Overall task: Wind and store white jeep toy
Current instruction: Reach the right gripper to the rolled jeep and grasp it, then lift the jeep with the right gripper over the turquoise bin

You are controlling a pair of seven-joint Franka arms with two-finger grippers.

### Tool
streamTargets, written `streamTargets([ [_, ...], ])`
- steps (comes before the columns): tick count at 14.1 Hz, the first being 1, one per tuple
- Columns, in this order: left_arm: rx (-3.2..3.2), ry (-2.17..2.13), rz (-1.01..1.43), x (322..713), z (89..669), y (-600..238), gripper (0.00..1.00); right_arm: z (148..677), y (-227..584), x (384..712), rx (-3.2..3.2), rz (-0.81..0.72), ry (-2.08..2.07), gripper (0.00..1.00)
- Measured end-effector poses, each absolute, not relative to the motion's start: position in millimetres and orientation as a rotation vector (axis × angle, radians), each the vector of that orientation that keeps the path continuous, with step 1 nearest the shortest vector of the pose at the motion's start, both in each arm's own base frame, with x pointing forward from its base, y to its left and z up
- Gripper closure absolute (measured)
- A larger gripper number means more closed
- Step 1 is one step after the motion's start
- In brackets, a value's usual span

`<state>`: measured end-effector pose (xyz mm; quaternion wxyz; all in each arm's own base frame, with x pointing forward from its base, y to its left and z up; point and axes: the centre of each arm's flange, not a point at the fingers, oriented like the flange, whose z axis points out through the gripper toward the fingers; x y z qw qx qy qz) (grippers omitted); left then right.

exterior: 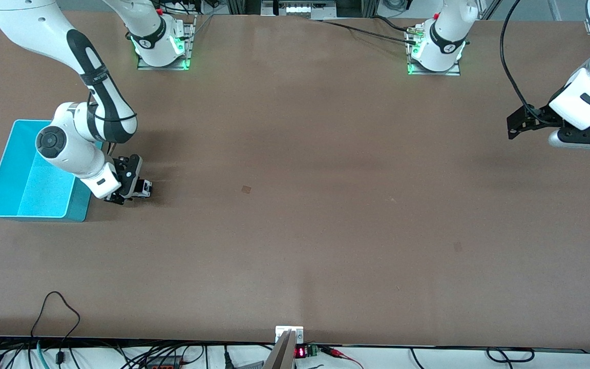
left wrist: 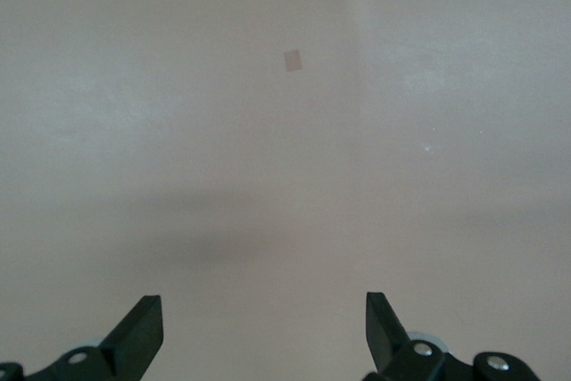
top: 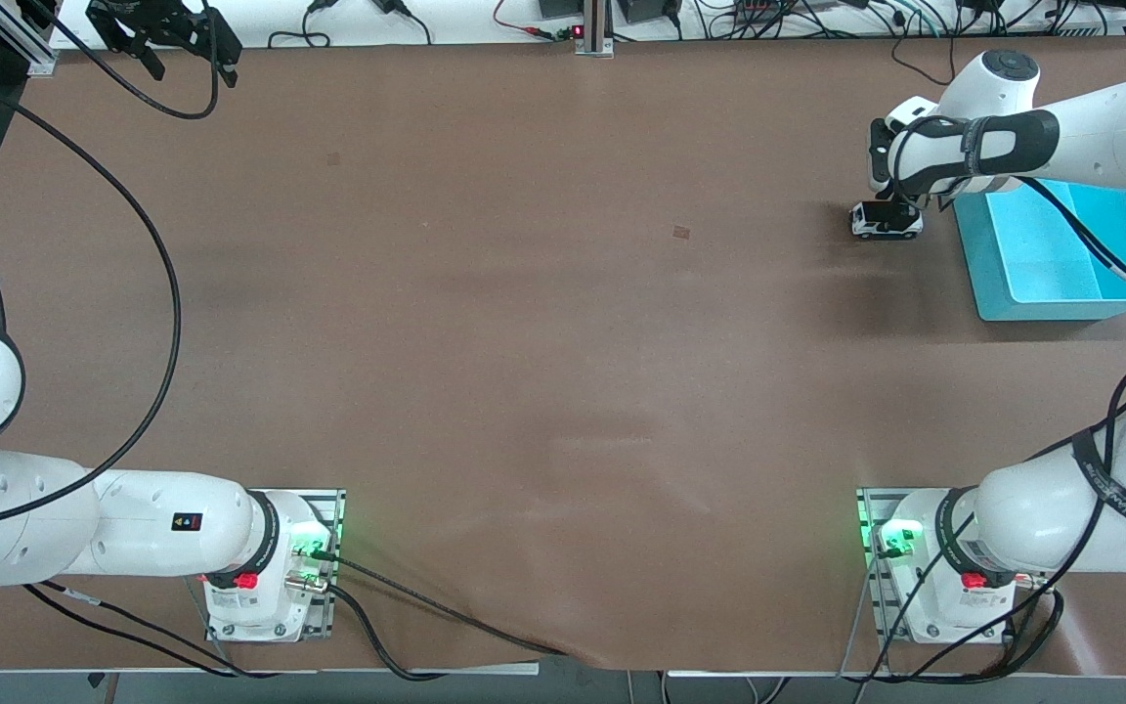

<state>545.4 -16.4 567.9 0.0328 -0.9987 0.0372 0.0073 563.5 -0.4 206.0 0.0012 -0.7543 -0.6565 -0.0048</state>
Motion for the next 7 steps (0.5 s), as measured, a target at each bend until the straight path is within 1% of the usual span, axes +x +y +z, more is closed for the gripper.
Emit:
streamTargets([
  [1,-3.074,0.115,0.023,545.3,567.9,-16.4,0.00,206.8,-0.2,563.6,-2.367,-0.016,-2.062,0.48],
  [2,-3.074,0.115,0.024,545.3,567.9,-16.4,0.00,208.7,-0.1,564.5,-2.369,-0.022,-2.065,0.50],
  [4,-3.074,0.115,0.025,545.2,567.9,-16.4,0.00,214.0,-0.4,569.9,-2.388,-0.045,-2.052,0.50],
  [7,-3.074,0.115,0.026,545.1,567.9,-16.3,0.00,240.1,-4.6,591.5,-2.503,-0.133,-1.929,0.50],
])
